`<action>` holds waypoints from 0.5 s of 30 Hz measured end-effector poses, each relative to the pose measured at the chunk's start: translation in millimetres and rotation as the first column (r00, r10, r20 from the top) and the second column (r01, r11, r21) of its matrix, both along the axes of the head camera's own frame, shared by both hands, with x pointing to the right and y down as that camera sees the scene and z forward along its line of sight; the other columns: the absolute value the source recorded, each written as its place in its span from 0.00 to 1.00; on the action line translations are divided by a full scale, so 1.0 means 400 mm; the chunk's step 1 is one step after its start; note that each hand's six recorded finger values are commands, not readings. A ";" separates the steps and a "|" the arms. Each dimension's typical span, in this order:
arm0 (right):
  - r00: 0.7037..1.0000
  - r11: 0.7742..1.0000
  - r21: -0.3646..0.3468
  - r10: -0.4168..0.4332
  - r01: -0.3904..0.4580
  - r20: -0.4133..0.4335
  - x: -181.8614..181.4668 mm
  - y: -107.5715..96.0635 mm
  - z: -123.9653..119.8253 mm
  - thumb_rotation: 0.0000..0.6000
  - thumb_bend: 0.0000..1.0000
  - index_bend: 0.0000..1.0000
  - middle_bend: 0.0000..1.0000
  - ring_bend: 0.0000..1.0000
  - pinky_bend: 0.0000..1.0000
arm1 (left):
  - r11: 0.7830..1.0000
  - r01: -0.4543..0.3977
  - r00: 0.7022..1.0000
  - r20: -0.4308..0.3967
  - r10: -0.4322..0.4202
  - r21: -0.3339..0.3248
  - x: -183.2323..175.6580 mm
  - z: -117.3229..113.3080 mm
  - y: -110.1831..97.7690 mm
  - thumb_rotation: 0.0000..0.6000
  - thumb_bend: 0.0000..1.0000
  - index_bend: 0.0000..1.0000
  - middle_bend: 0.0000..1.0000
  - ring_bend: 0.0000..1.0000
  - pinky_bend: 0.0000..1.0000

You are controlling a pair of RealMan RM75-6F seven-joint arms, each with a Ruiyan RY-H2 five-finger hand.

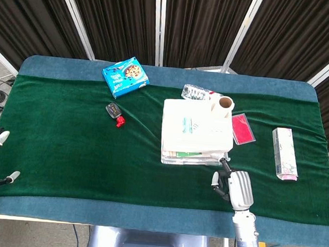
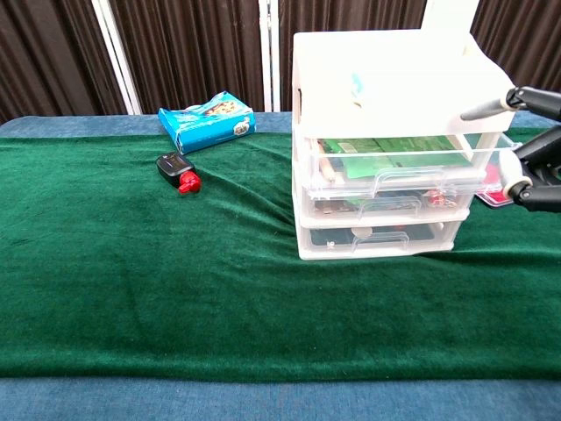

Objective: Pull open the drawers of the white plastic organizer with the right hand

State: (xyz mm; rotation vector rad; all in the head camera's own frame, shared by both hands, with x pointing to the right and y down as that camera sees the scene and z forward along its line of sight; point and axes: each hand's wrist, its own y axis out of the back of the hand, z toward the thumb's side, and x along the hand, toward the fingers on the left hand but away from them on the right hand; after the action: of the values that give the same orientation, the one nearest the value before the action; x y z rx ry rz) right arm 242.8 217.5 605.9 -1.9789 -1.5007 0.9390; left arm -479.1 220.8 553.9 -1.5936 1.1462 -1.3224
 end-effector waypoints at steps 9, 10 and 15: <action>0.998 0.999 -0.040 -0.020 0.018 -0.058 -0.004 0.011 0.008 1.00 0.59 0.29 0.89 0.90 0.76 | 1.000 -0.002 1.000 -0.001 0.002 -0.002 0.001 0.000 0.000 1.00 0.08 0.00 0.00 0.00 0.00; 0.998 0.999 -0.043 -0.021 0.018 -0.059 -0.004 0.011 0.008 1.00 0.59 0.29 0.89 0.90 0.76 | 1.000 -0.003 1.000 -0.001 0.003 -0.002 0.001 0.000 0.000 1.00 0.08 0.00 0.00 0.00 0.00; 0.997 0.998 -0.052 -0.028 0.025 -0.066 -0.005 0.010 0.012 1.00 0.59 0.29 0.89 0.90 0.76 | 1.000 -0.002 1.000 0.000 0.002 -0.001 0.002 -0.001 0.000 1.00 0.08 0.00 0.00 0.00 0.00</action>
State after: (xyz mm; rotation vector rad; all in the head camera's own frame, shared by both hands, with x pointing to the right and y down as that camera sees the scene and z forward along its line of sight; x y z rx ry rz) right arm 240.7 221.4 610.7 -1.9778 -1.4237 1.0316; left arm -478.3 220.9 553.7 -1.5948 1.1432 -1.3218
